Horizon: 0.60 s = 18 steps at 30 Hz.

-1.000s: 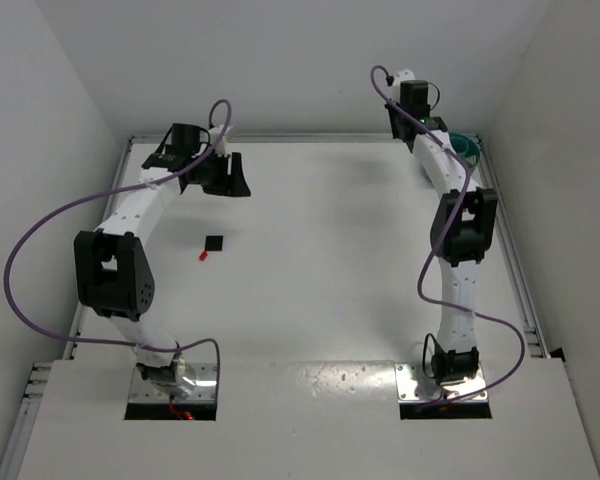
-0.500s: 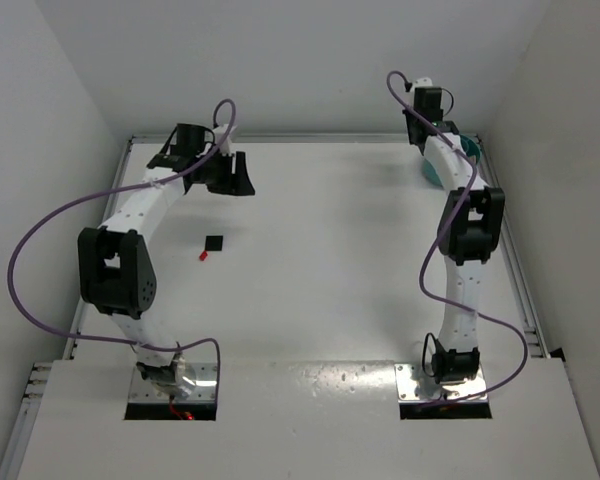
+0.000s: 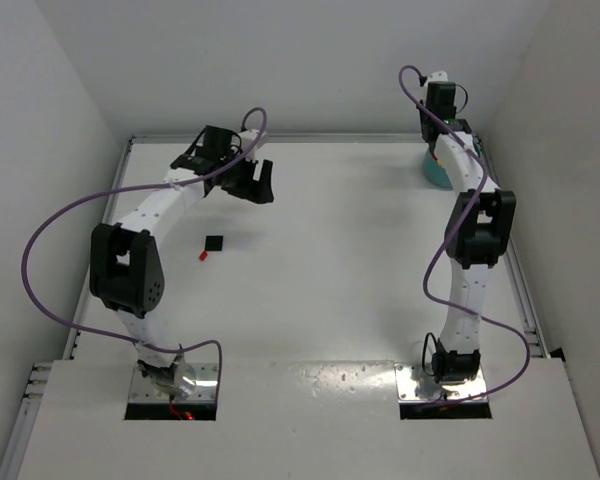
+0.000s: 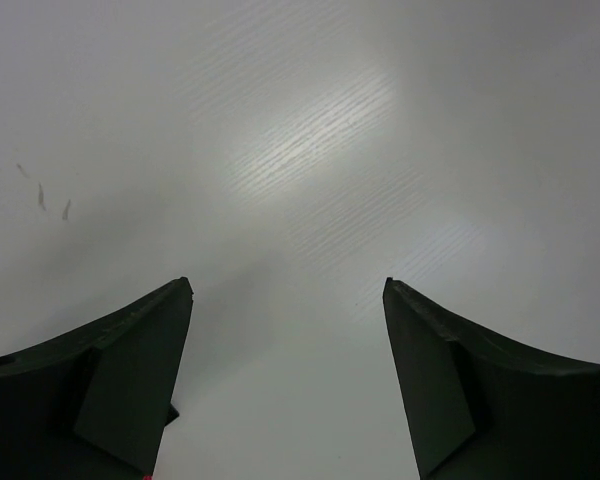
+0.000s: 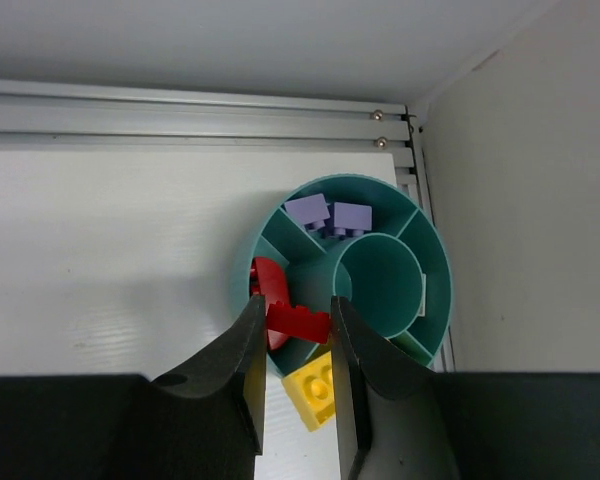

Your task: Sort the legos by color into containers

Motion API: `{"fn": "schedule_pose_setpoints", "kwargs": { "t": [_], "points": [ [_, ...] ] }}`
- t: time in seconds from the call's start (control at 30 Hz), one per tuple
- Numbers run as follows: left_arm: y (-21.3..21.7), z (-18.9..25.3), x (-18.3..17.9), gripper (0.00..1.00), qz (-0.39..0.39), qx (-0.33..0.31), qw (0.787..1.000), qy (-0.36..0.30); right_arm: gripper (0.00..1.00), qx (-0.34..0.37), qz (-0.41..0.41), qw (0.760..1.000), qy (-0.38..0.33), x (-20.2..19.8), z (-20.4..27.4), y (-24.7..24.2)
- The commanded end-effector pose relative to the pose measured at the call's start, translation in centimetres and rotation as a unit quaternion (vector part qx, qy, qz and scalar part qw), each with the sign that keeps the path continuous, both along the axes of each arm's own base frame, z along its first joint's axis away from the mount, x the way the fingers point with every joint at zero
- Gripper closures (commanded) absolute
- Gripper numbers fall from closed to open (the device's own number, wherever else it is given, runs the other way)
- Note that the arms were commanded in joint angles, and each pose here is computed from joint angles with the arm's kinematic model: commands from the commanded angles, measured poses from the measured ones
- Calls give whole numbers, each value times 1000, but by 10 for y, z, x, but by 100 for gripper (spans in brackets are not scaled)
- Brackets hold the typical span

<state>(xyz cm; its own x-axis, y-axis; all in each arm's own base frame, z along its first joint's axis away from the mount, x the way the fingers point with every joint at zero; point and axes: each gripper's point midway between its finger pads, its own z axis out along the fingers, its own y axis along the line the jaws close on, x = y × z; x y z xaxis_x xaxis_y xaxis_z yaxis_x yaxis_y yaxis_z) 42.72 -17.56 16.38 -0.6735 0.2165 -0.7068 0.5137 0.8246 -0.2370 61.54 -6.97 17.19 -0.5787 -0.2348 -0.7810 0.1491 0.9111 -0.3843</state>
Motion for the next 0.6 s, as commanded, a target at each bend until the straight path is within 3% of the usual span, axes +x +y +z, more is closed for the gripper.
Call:
{"fn": "schedule_pose_setpoints", "kwargs": {
  "t": [0.0,0.13,0.17,0.2,0.37,0.57],
  "points": [
    [-1,22,19,17,-1,6,999,-47,96,-14,-18,999,-24,-1,24,-14],
    [-1,25,19,16,-1,6,999,-47,96,-17,-21,999,-19,-3,21,-15],
    [-1,25,19,12,-1,6,999,-47,96,-17,-21,999,-19,-3,21,-15],
    [-1,25,19,1,-1,6,999,-47,96,-17,-21,1000,-14,-5,16,-15],
    [-3,27,15,0,10,-10,999,-35,96,-12,-10,1000,-8,-5,13,-16],
    [1,36,8,0,-5,-124,992,-13,96,-6,-7,1000,10,-3,-6,-14]
  ]
}}
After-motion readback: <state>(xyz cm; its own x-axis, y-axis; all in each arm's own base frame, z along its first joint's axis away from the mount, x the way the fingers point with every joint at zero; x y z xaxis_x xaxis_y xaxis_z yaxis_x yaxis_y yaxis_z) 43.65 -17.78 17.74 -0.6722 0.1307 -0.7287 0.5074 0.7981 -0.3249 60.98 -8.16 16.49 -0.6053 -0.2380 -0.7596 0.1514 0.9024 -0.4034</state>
